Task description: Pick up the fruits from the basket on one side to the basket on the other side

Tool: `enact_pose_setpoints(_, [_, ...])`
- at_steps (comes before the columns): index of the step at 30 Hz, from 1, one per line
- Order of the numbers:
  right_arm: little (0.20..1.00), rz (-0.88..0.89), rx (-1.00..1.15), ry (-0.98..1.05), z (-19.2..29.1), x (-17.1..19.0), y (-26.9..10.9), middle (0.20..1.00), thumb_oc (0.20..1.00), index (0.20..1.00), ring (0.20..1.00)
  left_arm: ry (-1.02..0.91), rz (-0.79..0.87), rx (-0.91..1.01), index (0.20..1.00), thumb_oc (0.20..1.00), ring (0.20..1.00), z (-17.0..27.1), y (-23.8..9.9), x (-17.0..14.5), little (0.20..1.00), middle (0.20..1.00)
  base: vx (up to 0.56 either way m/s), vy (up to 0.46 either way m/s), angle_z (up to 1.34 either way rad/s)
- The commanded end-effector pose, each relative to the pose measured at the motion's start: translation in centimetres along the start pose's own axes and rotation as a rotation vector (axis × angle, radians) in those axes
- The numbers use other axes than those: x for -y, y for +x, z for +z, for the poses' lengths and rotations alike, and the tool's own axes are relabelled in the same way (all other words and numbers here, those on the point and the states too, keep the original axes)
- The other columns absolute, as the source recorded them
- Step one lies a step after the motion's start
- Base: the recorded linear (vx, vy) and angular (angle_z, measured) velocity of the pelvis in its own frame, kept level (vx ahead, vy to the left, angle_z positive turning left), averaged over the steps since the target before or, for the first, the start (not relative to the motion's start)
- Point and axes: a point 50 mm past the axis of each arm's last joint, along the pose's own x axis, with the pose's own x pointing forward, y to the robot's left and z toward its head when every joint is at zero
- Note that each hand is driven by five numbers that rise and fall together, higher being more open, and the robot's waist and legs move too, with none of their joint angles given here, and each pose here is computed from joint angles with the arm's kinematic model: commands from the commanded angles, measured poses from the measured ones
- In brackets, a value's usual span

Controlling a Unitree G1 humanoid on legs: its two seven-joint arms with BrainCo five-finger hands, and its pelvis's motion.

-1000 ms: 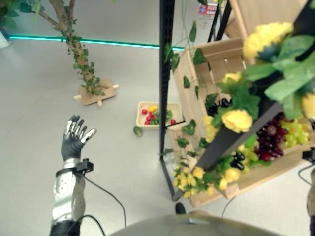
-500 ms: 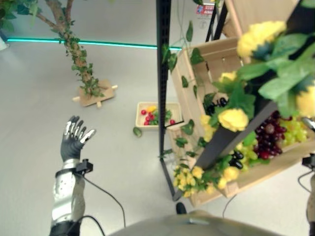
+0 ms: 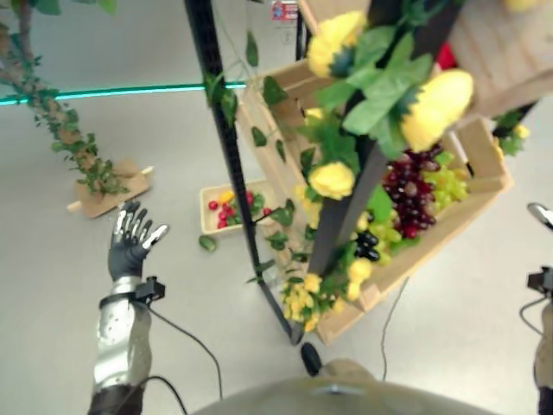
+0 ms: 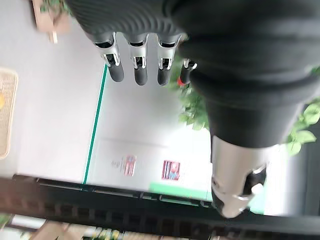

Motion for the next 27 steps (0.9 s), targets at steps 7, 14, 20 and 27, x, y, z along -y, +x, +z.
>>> enact_pose_setpoints(7, [1.0,-0.048,0.173,0.036,2.4,0.0,1.5,1.0,1.0,1.0,1.0,0.084,-0.006,0.15,1.0,1.0,1.0,2.9,1.2,-0.9,1.0,1.0,-0.02,0.022,-0.35])
enact_pose_setpoints(14, [1.0,-0.049,-0.045,0.011,-1.7,0.7,0.0,1.0,1.0,1.0,1.0,0.098,0.011,0.153,1.0,1.0,1.0,3.0,1.2,-1.3,1.0,1.0,-0.01,0.009,-0.11])
enact_pose_setpoints(20, [1.0,0.05,-0.621,-0.096,-10.8,2.0,-7.1,1.0,1.0,1.0,1.0,0.101,-0.017,0.146,1.0,1.0,1.0,3.0,1.4,-1.1,1.0,1.0,-0.03,0.0,-0.02])
enact_pose_setpoints(27, [1.0,0.198,-1.171,-0.196,-16.8,2.2,-15.4,1.0,1.0,1.0,1.0,0.087,-0.08,0.111,1.0,1.0,1.0,2.4,2.3,0.1,1.0,1.0,0.0,-0.038,0.05])
